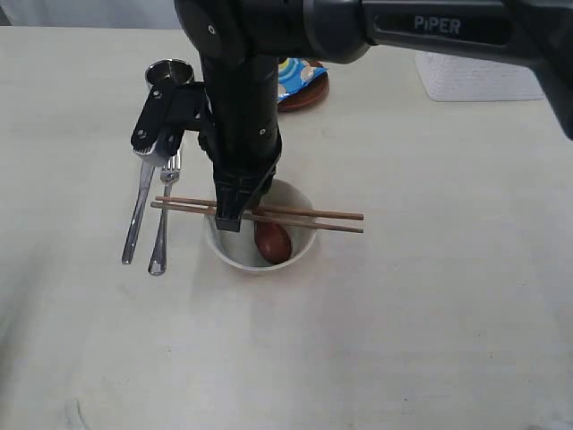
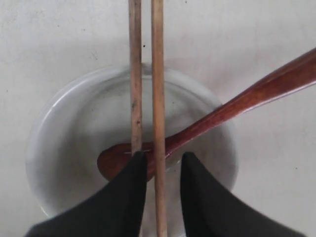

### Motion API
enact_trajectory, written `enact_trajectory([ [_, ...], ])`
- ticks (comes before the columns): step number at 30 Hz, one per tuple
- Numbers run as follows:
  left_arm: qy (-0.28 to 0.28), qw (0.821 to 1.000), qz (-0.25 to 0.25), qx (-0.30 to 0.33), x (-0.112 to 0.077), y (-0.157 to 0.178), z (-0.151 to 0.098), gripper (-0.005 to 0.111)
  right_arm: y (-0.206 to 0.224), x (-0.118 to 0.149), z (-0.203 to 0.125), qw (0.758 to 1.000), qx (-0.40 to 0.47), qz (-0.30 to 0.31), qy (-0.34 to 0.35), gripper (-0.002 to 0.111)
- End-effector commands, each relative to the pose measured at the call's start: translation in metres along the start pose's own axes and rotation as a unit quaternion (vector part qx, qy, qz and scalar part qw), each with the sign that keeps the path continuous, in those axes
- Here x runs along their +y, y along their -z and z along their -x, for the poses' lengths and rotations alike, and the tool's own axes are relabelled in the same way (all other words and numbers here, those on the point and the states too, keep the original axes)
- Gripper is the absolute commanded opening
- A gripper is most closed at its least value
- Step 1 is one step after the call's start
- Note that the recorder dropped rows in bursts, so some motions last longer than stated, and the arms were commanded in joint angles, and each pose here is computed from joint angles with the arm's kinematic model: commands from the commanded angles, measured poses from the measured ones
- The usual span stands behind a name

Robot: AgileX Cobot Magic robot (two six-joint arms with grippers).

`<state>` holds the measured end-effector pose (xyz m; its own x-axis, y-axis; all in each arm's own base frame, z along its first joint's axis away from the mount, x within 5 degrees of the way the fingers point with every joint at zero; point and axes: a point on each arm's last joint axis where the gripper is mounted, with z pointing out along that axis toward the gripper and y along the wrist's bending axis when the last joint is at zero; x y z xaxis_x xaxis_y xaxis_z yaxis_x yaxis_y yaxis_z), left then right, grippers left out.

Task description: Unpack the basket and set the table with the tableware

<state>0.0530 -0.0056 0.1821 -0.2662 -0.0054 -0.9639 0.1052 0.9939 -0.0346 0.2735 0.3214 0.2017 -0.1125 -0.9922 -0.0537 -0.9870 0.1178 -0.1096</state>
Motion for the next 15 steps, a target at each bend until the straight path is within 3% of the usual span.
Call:
enact_trajectory([
  [1,-0.002,1.000,0.002,-0.005,0.000,0.000,0.000,0.000,0.018,-0.001,-0.004,1.000,-0.010,-0.012,-0.023,0.025],
  [10,-0.002,1.000,0.002,-0.005,0.000,0.000,0.000,0.000,0.038,0.001,-0.014,0.997,0.001,-0.006,-0.076,0.025],
  [15,-0.002,1.000,0.002,-0.005,0.000,0.000,0.000,0.000,0.030,-0.021,-0.035,0.992,0.015,-0.002,-0.125,0.025],
])
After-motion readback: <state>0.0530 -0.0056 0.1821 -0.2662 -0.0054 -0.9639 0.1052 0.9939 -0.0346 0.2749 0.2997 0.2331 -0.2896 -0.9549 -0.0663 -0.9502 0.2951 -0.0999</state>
